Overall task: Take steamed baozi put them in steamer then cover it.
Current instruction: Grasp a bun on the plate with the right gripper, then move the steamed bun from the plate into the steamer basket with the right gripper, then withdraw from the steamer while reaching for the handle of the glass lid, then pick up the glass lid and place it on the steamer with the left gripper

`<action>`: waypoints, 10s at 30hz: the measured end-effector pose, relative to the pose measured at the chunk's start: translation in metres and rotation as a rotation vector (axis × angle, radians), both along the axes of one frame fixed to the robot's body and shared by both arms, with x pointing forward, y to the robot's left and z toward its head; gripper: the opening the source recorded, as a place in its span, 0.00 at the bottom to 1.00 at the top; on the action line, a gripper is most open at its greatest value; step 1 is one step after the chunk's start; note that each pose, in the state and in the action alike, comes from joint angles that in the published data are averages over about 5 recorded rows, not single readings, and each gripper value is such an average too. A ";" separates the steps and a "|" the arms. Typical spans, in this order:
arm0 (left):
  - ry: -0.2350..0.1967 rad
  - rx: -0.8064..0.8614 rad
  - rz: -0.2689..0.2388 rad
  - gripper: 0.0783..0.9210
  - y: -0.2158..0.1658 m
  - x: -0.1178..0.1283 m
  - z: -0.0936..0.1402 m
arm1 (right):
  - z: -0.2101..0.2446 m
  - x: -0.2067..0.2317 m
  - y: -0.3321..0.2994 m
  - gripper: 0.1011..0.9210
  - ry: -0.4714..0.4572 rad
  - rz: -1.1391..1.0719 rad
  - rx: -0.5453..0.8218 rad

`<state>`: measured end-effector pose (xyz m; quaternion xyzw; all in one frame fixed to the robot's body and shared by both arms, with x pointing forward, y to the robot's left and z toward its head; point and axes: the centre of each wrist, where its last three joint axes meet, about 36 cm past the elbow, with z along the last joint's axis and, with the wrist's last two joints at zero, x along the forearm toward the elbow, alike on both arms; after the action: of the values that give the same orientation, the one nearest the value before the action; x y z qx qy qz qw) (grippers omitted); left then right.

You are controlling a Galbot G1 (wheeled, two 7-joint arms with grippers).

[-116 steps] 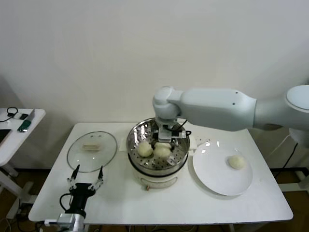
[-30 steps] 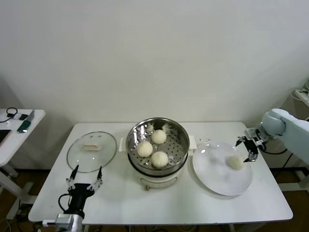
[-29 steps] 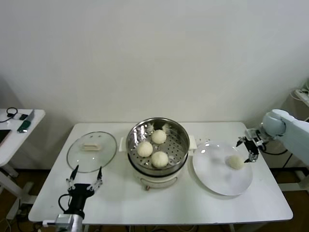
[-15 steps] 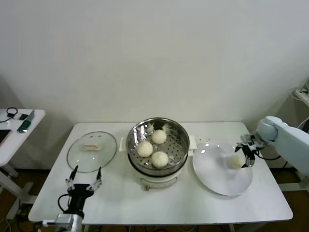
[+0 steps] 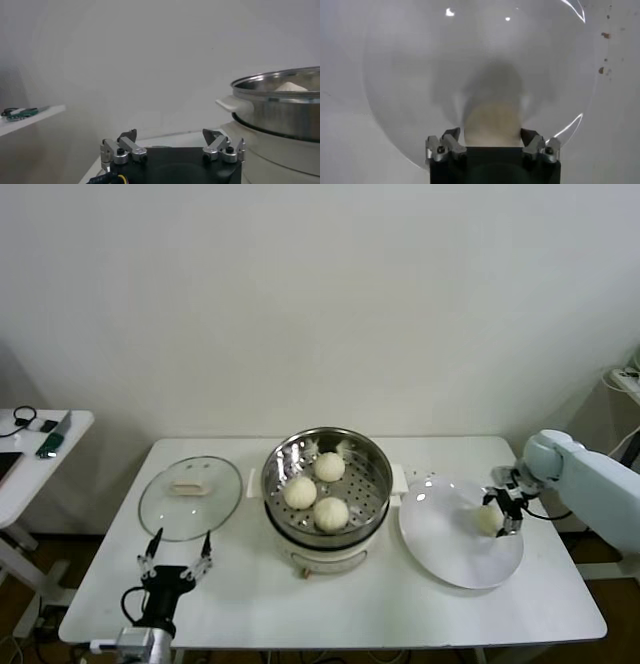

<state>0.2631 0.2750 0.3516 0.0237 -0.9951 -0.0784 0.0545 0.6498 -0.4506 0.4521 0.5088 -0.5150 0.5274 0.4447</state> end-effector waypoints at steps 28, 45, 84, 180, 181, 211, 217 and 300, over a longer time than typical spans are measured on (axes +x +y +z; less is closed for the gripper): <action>-0.022 -0.020 -0.024 0.88 -0.010 0.000 0.005 | 0.115 0.039 0.058 0.77 -0.149 -0.087 0.193; -0.036 -0.011 -0.077 0.88 -0.012 0.004 0.006 | 0.232 0.030 0.179 0.76 -0.160 -0.087 0.348; -0.028 -0.012 -0.082 0.88 -0.003 0.004 0.003 | 0.128 0.025 0.300 0.80 0.005 0.007 0.178; 0.120 1.403 -0.100 0.88 0.043 0.116 -0.038 | -0.069 -0.280 0.084 0.88 -0.966 -1.053 1.133; 0.123 1.411 -0.102 0.88 0.044 0.121 -0.042 | -0.070 -0.281 0.083 0.88 -0.968 -1.055 1.130; 0.208 1.476 -0.082 0.88 0.081 0.238 -0.085 | -0.086 -0.298 0.085 0.88 -0.996 -1.060 1.090; 0.218 1.471 -0.077 0.88 0.083 0.248 -0.088 | -0.087 -0.299 0.086 0.88 -0.999 -1.054 1.087; -0.062 1.437 0.144 0.08 -0.022 0.106 0.112 | -0.114 -0.259 0.084 0.88 -1.004 -0.996 1.104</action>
<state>0.3696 0.2533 0.4634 0.1216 -0.6948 -0.7088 0.0020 0.3907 -0.3663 0.3376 0.0773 -0.9901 0.1110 0.0364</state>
